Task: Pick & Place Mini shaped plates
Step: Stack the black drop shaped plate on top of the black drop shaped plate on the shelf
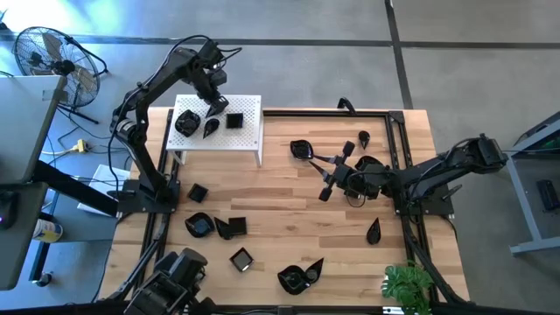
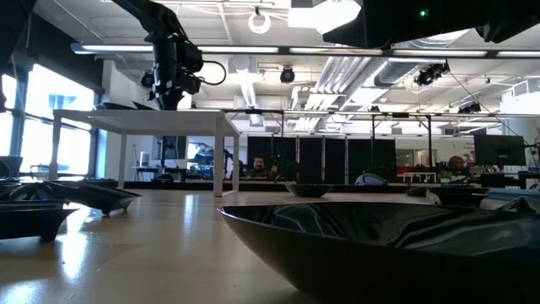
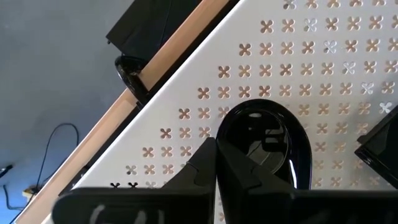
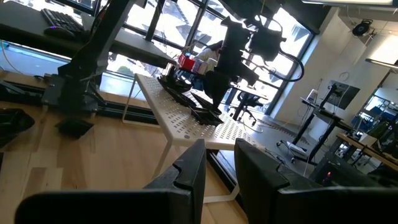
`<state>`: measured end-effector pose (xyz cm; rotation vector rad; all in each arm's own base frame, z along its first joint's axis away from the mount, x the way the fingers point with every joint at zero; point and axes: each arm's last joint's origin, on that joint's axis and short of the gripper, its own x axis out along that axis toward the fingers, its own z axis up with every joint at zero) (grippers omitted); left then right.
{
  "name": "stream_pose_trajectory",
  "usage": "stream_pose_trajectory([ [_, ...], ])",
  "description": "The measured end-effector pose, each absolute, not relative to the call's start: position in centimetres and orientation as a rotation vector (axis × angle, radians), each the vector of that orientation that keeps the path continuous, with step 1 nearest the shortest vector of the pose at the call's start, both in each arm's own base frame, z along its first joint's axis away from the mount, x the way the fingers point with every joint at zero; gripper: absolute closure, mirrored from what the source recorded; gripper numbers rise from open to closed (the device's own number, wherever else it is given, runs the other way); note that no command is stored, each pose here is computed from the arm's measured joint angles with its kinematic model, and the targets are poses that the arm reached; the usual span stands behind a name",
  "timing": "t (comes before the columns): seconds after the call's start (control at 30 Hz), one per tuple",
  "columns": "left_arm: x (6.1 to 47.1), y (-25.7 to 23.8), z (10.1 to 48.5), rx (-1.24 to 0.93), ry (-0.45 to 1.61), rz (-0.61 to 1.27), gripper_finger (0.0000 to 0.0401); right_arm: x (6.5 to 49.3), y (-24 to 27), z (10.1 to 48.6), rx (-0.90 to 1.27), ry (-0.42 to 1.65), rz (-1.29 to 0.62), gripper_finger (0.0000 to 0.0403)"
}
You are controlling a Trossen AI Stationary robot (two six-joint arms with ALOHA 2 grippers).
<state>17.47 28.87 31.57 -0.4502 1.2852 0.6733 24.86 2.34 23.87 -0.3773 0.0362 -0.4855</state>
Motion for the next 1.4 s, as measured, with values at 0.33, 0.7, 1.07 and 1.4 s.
stream_pose_trajectory([
  [0.33,17.5,28.9,33.5,-0.425,1.246,0.692,0.0401,24.9,2.3,23.9,-0.384,0.038,-0.485,0.0329],
  [0.7,17.8,26.1,37.3,-0.623,1.121,0.709,0.0401,24.9,2.3,23.7,-0.399,0.056,-0.485,0.0329],
  [1.07,16.6,19.1,38.3,-0.680,1.023,0.820,0.0401,24.8,2.3,23.5,-0.417,0.083,-0.500,0.0329],
  [1.4,14.0,16.2,34.7,-0.821,0.892,0.933,0.0401,24.9,2.3,23.5,-0.409,0.078,-0.483,0.0329],
])
